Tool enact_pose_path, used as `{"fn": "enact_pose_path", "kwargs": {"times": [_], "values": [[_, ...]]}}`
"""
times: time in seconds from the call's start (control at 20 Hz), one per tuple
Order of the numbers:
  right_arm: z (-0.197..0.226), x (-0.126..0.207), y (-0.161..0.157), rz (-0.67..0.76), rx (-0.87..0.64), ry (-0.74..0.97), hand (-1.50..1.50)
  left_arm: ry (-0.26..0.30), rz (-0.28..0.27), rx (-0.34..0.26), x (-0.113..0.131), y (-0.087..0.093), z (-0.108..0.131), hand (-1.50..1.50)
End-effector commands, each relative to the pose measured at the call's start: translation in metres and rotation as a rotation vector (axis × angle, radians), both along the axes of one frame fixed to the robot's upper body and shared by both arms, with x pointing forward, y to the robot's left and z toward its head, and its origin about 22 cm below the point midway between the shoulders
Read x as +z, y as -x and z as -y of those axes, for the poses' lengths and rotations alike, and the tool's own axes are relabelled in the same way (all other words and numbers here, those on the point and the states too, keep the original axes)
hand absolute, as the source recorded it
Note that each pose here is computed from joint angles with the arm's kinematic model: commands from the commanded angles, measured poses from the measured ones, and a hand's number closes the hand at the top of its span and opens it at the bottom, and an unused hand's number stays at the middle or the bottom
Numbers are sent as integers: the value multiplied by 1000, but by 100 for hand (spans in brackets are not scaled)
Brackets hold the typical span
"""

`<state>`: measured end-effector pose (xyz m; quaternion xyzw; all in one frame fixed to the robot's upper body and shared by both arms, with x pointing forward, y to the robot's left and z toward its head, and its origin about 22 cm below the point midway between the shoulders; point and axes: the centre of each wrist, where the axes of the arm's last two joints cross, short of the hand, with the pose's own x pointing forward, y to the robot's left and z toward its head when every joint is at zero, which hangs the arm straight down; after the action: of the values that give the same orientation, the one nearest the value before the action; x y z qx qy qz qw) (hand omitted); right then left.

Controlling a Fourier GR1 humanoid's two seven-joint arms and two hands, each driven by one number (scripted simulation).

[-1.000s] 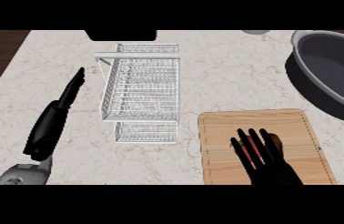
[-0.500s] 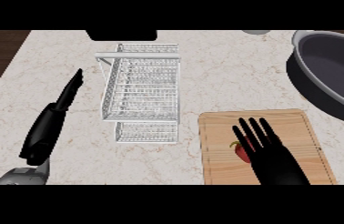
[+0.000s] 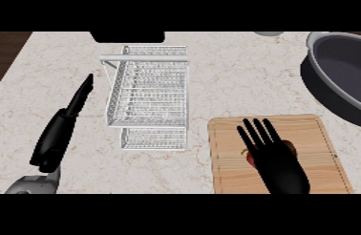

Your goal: Pick the bell pepper from the cutting board and place it in the tiered basket

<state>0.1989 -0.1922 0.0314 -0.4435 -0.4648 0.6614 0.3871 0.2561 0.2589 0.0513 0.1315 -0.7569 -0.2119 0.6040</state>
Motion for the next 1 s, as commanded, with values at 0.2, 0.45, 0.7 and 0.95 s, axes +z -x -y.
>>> {"fn": "enact_pose_path", "kwargs": {"times": [0.2,0.45,0.7,0.95], "values": [[4,-27,-26,-48,28,106,-150,-2,-10,-1,1,-5,-1,0],[-11,-24,-18,-75,144,-74,150,-2,11,4,-17,9,12,0],[-1,-24,-22,40,228,-83,150,-7,-12,-1,-7,3,14,0],[49,-1,-46,53,50,-158,150,-14,16,16,6,-8,0,0]]}}
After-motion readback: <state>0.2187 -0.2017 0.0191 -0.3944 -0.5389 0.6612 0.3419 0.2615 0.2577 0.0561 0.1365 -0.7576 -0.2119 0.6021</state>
